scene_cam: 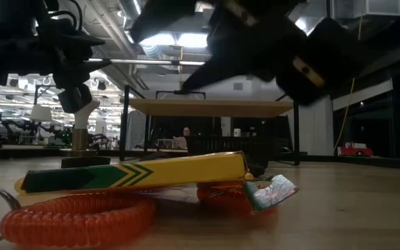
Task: Pick & Place Office Desk Supplies
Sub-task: Stack the crayon box on top of the crayon box in the green basket
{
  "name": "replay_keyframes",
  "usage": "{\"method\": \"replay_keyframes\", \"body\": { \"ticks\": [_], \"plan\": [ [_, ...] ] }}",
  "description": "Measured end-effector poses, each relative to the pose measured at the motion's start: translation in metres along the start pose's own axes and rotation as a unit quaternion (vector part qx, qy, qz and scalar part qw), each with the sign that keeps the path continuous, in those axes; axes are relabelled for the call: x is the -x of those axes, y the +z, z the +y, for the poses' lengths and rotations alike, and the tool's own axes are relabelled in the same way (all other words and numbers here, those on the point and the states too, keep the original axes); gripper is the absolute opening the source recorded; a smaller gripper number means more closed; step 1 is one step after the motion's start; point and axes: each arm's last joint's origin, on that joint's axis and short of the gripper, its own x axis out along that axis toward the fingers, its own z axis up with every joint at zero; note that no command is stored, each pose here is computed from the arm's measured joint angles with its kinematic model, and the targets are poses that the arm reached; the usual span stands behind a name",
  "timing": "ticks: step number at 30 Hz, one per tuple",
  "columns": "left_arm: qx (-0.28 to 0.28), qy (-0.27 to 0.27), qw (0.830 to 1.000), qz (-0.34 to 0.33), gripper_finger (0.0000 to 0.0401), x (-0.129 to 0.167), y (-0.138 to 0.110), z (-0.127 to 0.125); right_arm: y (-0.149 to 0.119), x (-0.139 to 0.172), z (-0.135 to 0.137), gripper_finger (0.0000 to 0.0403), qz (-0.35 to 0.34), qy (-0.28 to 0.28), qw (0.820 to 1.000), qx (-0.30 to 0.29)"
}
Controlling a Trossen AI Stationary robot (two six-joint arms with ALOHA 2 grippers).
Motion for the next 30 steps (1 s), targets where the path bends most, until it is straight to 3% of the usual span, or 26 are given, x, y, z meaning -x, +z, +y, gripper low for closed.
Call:
{"method": "replay_keyframes", "body": {
  "ticks": [4, 13, 20, 26, 30],
  "plan": [
    [-0.002, 0.000, 1.000, 0.006, 0.0129, 0.000, -0.001, 0.000, -0.018, -0.007, 0.007, 0.0233, 0.011, 0.015, 1.000, -0.025],
    [-0.021, 0.005, 1.000, 0.010, 0.0129, 0.000, -0.001, 0.001, -0.038, 0.005, 0.014, 0.0233, -0.012, 0.011, 1.000, -0.011],
    [-0.024, 0.006, 1.000, 0.011, 0.0129, 0.000, -0.002, 0.002, -0.029, 0.009, -0.008, 0.0233, -0.075, -0.096, 0.992, -0.011],
    [-0.024, 0.007, 1.000, 0.013, 0.0129, 0.000, -0.002, 0.002, -0.032, 0.009, -0.004, 0.0233, -0.007, -0.104, 0.993, -0.050],
    [-0.024, 0.011, 1.000, 0.016, 0.0129, 0.000, -0.002, 0.003, -0.039, 0.011, -0.014, 0.0233, 0.001, -0.146, 0.987, -0.068]
  ]
}}
